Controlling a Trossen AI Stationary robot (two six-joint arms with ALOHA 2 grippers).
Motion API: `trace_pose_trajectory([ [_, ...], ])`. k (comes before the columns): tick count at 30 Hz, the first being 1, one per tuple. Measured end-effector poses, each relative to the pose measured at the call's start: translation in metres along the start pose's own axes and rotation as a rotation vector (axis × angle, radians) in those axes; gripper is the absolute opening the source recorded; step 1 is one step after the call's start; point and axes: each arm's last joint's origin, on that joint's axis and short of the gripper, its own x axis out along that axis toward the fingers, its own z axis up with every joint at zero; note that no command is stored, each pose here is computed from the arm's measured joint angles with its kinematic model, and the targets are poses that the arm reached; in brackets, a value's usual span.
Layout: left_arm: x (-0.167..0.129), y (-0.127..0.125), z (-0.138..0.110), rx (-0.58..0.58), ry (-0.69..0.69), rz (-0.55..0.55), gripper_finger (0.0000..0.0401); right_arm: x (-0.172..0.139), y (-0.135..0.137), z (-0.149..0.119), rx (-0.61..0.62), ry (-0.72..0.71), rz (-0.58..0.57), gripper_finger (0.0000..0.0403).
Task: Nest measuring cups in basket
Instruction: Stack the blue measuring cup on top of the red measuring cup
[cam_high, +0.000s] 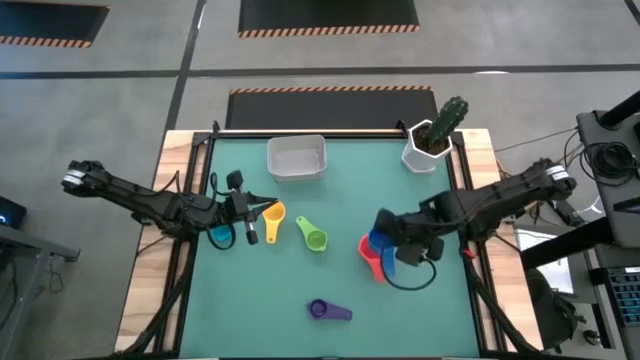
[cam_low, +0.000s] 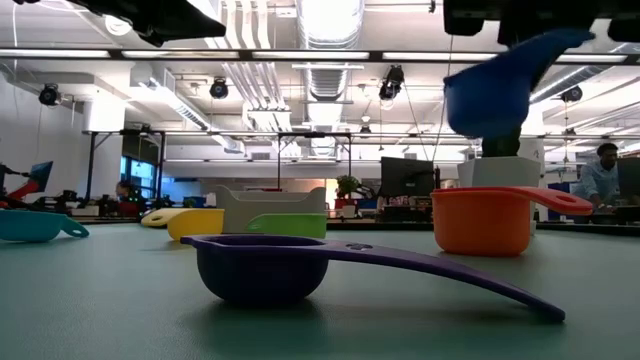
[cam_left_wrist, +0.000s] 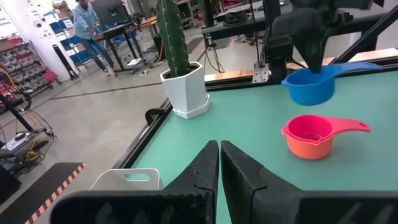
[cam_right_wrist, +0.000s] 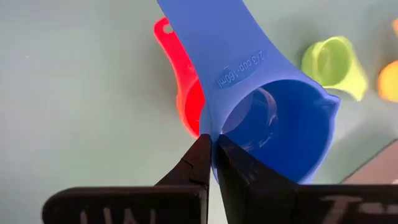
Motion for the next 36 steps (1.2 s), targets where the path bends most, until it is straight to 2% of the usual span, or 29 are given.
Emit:
trace_pose_trajectory([
  [14,0.0,0.0,0.002,-0.01,-0.014,0.002,0.0,0.031,0.012,0.009,-0.075,0.102,-0.099,0.0009],
  [36,0.0,0.0,0.002,-0.012,-0.016,0.002,0.0,0.052,0.018,0.005,0.01,0.072,-0.137,0.0009],
])
